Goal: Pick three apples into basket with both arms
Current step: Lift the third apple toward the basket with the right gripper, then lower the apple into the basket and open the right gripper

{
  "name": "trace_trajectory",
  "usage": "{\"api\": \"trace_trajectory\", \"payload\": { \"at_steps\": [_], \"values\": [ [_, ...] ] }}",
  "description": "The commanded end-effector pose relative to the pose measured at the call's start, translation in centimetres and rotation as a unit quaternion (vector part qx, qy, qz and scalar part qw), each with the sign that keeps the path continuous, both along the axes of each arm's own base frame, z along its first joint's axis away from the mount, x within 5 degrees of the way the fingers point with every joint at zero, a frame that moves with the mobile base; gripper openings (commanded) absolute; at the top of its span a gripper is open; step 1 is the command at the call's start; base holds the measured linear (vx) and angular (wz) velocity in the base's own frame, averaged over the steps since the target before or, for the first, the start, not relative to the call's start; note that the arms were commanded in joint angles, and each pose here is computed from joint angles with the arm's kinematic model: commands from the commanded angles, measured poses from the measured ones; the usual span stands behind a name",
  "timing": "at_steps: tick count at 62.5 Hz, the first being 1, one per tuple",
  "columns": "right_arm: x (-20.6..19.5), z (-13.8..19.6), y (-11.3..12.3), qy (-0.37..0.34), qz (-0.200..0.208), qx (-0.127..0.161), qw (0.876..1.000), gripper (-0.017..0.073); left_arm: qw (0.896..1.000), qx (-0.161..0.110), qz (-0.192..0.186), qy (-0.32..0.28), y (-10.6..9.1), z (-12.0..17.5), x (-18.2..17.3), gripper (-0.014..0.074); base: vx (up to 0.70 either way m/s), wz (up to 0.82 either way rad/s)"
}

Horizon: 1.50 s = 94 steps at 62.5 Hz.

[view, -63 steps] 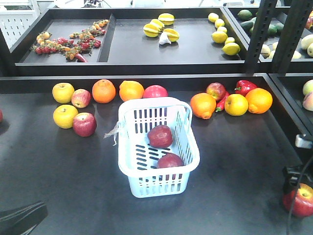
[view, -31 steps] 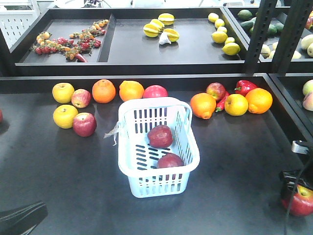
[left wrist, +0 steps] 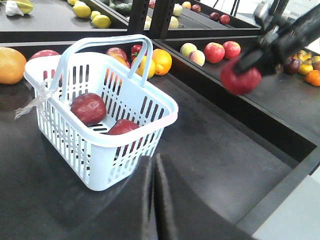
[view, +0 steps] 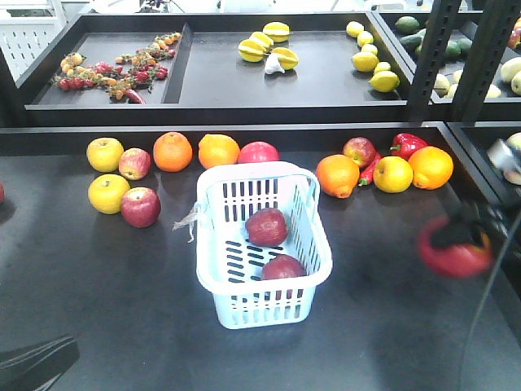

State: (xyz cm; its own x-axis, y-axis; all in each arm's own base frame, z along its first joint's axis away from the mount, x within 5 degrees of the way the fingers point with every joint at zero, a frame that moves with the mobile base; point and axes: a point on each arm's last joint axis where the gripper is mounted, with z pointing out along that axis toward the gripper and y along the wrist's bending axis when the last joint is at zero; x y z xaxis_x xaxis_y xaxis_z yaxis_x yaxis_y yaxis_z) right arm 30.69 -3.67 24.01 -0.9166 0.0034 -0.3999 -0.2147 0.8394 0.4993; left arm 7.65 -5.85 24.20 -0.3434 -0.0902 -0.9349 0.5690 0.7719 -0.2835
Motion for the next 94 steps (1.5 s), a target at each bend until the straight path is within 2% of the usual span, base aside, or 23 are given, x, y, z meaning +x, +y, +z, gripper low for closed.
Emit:
{"api": "trace_trajectory", "payload": {
  "at_steps": [1,16,24,32,43,52,59,61,71,77,83,94],
  "values": [
    [-0.4,4.3,4.1,-0.087,0.05,0.051,0.994,0.0025,1.0,-0.016,0.008,-0.008,0.0,1.0,0.2,-0.0008,0.0,0.0],
    [0.9,4.1,13.3,-0.15,0.102,0.021,0.983,0.0026,1.0,-0.016,0.007,-0.008,0.0,1.0,0.2,-0.0008,0.0,0.0],
    [2.2,4.2,16.8,-0.161,0.124,0.025,0.979,0.0026,1.0,-0.016,0.007,-0.008,0.0,1.0,0.2,-0.0008,0.0,0.0],
    [4.0,3.1,19.0,-0.152,0.145,0.024,0.978,0.0026,1.0,-0.017,0.007,-0.008,0.0,1.0,0.2,-0.0008,0.0,0.0],
    [6.3,0.4,19.9,-0.137,0.135,0.015,0.981,0.0032,1.0,-0.017,0.007,-0.008,0.0,1.0,0.2,-0.0008,0.0,0.0],
    [7.4,0.0,20.1,-0.14,0.131,0.014,0.981,0.0109,1.0,-0.017,0.007,-0.008,0.0,1.0,0.2,-0.0008,0.0,0.0],
    [7.8,0.3,20.3,-0.146,0.131,0.017,0.98,0.0262,1.0,-0.017,0.007,-0.008,0.0,1.0,0.2,-0.0008,0.0,0.0],
    [7.9,0.5,20.3,-0.149,0.131,0.019,0.98,0.0337,1.0,-0.017,0.007,-0.008,0.0,1.0,0.2,-0.0008,0.0,0.0],
    [8.0,0.6,20.3,-0.15,0.125,0.021,0.98,0.0596,1.0,-0.017,0.007,-0.008,0.0,1.0,0.2,-0.0008,0.0,0.0],
    [8.0,0.6,20.3,-0.149,0.124,0.022,0.981,0.0689,1.0,-0.017,0.007,-0.008,0.0,1.0,0.2,-0.0008,0.0,0.0],
    [8.0,0.6,20.3,-0.149,0.124,0.022,0.981,0.0717,1.0,-0.017,0.007,-0.008,0.0,1.0,0.2,-0.0008,0.0,0.0],
    [8.0,0.6,20.3,-0.149,0.124,0.022,0.981,0.0694,1.0,-0.017,0.007,-0.008,0.0,1.0,0.2,-0.0008,0.0,0.0]
  ]
}}
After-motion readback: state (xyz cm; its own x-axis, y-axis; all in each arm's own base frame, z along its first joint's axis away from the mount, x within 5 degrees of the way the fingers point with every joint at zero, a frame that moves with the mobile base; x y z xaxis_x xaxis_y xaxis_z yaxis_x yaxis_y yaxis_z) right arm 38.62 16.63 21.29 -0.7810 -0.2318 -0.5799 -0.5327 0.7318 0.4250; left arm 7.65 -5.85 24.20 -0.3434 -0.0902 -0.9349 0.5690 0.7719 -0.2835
